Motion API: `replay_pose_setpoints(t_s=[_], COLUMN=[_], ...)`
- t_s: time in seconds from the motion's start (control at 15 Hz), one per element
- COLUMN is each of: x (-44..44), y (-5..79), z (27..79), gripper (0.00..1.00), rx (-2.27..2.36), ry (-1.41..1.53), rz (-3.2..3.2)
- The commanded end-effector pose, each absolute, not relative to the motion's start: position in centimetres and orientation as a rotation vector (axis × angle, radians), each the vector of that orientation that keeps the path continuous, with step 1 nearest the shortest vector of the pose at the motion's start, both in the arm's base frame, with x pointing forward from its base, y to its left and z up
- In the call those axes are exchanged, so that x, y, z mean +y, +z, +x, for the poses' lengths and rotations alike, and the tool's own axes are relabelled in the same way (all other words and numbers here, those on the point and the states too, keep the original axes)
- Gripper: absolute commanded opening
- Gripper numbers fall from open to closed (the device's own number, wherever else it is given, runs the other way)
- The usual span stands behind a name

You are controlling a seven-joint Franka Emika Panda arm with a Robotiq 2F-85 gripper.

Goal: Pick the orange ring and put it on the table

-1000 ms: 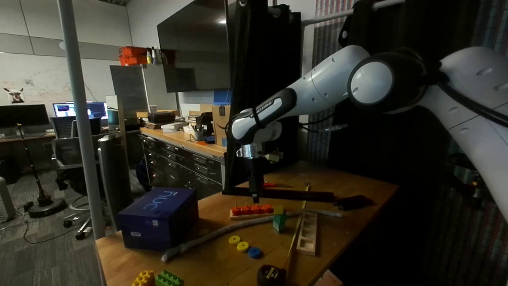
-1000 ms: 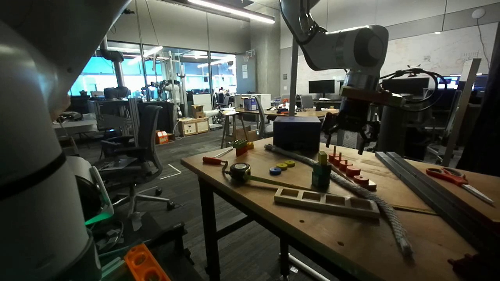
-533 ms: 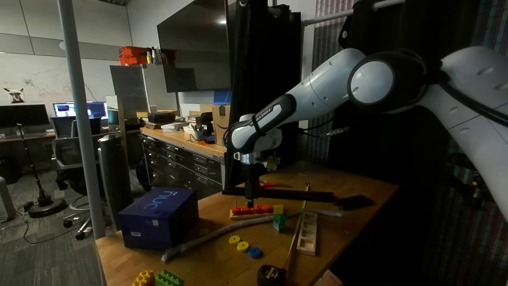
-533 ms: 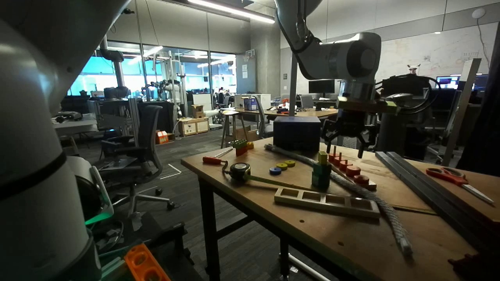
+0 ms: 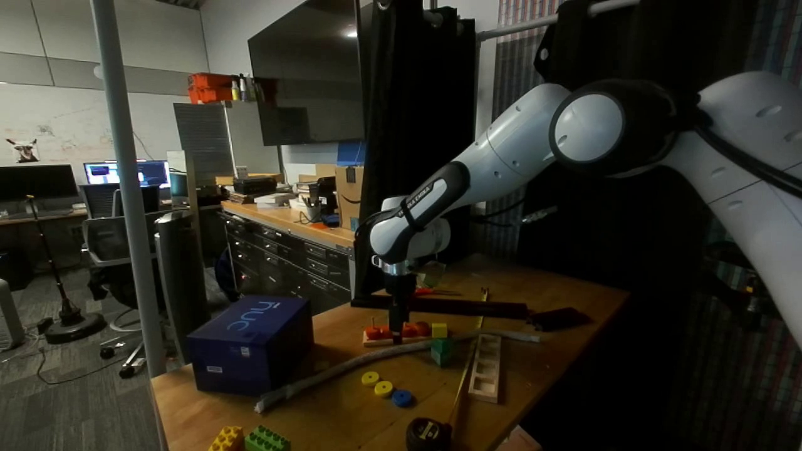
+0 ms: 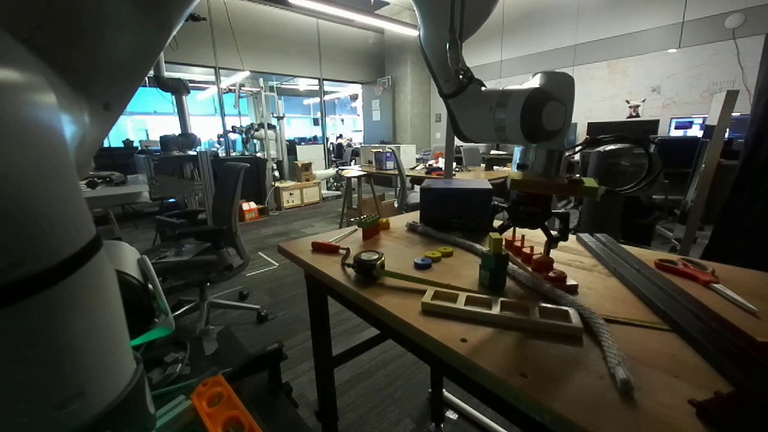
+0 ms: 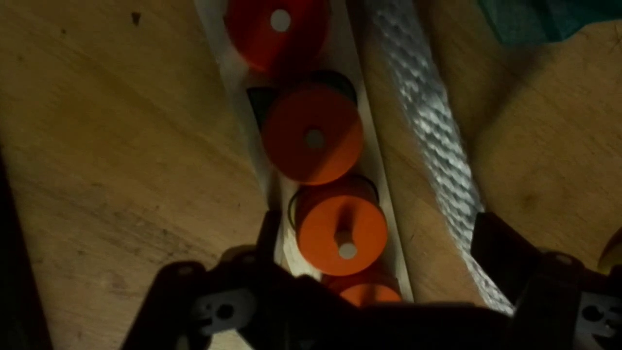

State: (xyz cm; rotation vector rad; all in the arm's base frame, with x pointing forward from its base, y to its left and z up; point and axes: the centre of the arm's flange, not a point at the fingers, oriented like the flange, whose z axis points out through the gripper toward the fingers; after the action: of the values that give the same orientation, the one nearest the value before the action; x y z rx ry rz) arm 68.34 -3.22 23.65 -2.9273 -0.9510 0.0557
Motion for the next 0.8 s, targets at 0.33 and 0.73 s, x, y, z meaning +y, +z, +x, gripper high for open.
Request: replay_pose_setpoints(t_s=[0.33,0.73], x=[-3.3,-3.6], y=[25.7,26.8], z=[67.5,67.6], gripper=[1.0,1.0], rx=[-0.952,-0.962], ry=[-0.016,-0.024], rz=[-2.96,-2.976])
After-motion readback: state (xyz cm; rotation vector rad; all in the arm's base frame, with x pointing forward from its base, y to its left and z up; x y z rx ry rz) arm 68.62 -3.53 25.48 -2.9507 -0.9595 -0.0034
